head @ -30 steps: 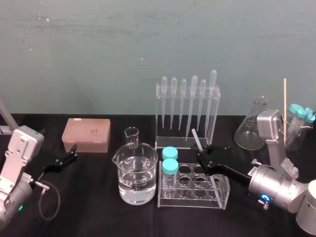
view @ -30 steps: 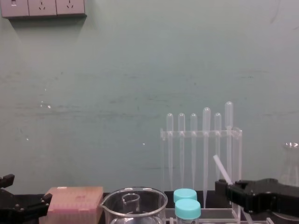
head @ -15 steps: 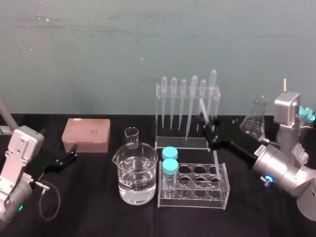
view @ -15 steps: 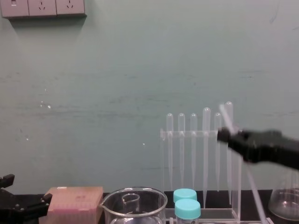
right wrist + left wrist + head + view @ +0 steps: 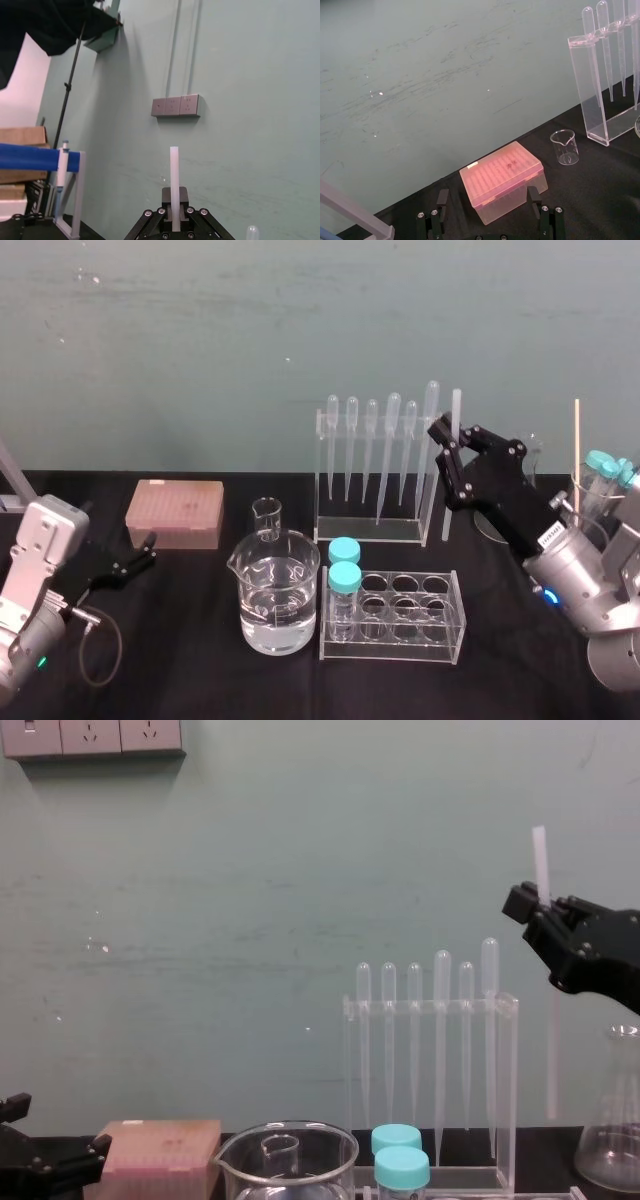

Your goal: Pick up the stirring rod with one hand, then place it down.

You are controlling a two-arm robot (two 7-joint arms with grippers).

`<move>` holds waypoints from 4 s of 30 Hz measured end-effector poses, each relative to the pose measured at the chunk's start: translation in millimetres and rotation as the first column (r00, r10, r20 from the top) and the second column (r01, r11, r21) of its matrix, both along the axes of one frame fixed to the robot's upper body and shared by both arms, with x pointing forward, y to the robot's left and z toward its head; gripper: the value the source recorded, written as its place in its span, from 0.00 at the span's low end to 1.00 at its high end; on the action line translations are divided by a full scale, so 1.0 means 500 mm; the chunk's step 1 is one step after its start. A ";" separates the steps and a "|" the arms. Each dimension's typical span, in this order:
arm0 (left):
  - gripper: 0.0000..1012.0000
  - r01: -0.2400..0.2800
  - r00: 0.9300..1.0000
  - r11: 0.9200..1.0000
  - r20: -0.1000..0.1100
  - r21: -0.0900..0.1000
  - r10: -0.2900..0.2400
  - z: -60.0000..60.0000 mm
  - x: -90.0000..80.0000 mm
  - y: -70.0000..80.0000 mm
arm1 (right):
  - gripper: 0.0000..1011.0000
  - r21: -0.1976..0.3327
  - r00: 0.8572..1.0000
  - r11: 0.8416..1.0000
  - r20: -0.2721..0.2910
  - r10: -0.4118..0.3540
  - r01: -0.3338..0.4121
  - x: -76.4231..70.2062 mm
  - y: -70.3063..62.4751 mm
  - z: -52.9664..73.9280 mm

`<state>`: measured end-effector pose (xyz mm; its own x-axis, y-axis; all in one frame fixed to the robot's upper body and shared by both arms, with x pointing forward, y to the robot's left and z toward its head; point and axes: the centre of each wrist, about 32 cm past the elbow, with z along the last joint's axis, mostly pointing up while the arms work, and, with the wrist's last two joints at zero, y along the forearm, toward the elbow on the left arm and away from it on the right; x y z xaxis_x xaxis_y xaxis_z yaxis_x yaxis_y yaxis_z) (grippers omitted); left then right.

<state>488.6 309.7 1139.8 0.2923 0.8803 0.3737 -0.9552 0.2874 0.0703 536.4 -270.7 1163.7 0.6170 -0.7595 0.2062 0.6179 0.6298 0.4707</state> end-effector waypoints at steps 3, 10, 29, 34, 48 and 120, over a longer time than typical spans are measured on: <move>0.99 0.000 1.000 1.000 0.000 0.000 0.000 0.000 0.000 0.000 | 0.07 0.022 1.000 1.000 -0.002 0.017 -0.017 -0.002 -0.004 -0.022; 0.99 0.000 1.000 1.000 0.000 0.000 0.000 0.000 0.000 0.000 | 0.07 0.034 0.998 0.999 -0.052 0.021 -0.019 -0.014 -0.015 -0.053; 0.99 0.000 1.000 1.000 0.000 0.000 0.000 0.000 0.000 0.000 | 0.07 0.031 0.999 0.999 -0.045 0.024 -0.023 -0.011 -0.013 -0.049; 0.99 0.000 1.000 1.000 0.000 0.000 0.000 0.000 0.000 0.000 | 0.07 0.031 0.999 0.999 -0.043 0.025 -0.023 -0.011 -0.013 -0.048; 0.99 0.000 1.000 1.000 0.000 0.000 0.000 0.000 0.000 0.000 | 0.07 0.030 0.999 0.999 -0.041 0.025 -0.024 -0.010 -0.012 -0.047; 0.99 0.000 1.000 1.000 0.000 0.000 0.000 0.000 0.000 0.000 | 0.07 0.030 0.999 0.999 -0.042 0.025 -0.024 -0.010 -0.012 -0.047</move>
<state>488.6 309.7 1139.8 0.2923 0.8803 0.3737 -0.9553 0.2873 0.0703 531.2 -276.8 1140.3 0.6431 -0.7495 0.1572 0.6221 0.6310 0.4635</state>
